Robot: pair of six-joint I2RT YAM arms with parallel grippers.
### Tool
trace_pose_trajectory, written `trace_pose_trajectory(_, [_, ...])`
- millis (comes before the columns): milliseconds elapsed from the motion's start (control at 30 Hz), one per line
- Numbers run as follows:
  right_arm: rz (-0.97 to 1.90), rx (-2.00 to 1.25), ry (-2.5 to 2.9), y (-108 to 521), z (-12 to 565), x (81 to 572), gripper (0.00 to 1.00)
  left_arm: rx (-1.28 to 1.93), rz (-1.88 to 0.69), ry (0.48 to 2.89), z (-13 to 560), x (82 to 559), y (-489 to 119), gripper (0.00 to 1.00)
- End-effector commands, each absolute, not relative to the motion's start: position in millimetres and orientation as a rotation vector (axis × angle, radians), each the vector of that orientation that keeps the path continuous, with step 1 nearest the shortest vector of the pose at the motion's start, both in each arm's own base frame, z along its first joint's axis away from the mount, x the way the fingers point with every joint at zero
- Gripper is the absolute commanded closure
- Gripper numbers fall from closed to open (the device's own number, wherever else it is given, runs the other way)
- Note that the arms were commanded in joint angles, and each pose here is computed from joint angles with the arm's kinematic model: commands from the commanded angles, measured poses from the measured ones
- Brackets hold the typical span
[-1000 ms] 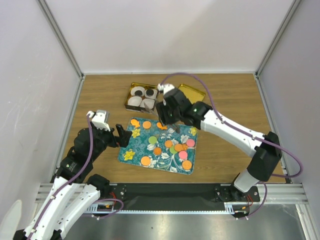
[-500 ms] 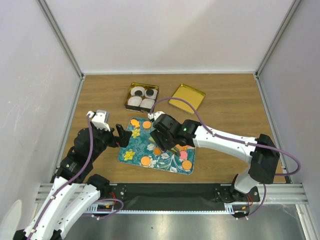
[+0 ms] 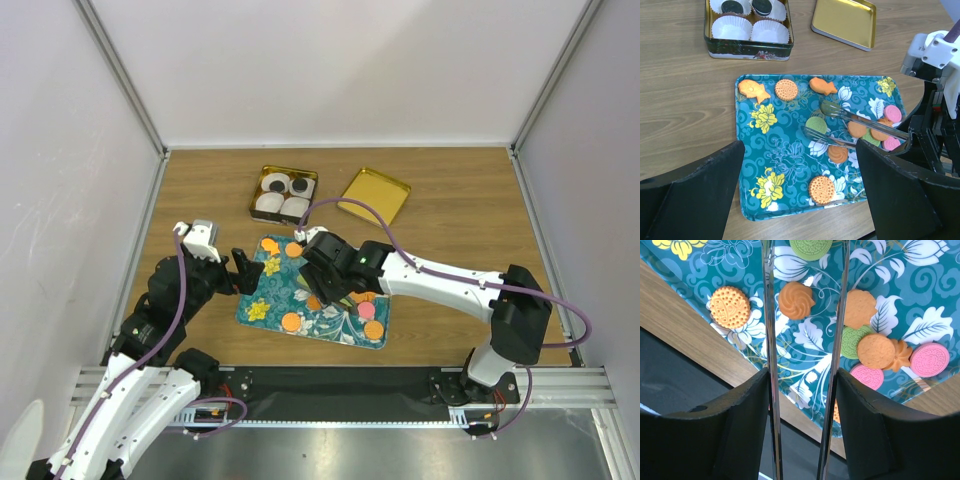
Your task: Pack the cookies
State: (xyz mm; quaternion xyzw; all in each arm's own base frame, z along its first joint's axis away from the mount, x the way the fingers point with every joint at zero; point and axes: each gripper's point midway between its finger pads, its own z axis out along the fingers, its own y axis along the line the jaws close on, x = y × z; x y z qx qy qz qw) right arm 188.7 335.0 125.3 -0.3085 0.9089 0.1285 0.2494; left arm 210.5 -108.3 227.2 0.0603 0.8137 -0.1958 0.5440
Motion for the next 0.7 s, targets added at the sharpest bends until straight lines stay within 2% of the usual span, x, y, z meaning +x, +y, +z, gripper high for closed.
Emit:
trace_pose_trajectory(0, [0.347,-0.822,2.468,337.8,124.2,189.4,0.43,0.157,-0.469,1.911,231.3,213.5,-111.0,0.0])
trace_pose_trajectory(467, [0.349,-0.837,2.486,339.0,116.0,187.0,0.44,0.156,-0.467,1.912,230.6,213.3,-110.6,0.0])
trace_pose_trajectory(600, [0.343,-0.839,2.488,337.5,115.6,186.6,0.47,0.156,-0.467,1.911,231.0,213.5,-110.7,0.0])
trace_pose_trajectory(667, [0.343,-0.842,2.486,337.2,117.7,186.5,0.52,0.157,-0.467,1.909,231.6,213.5,-110.7,0.0])
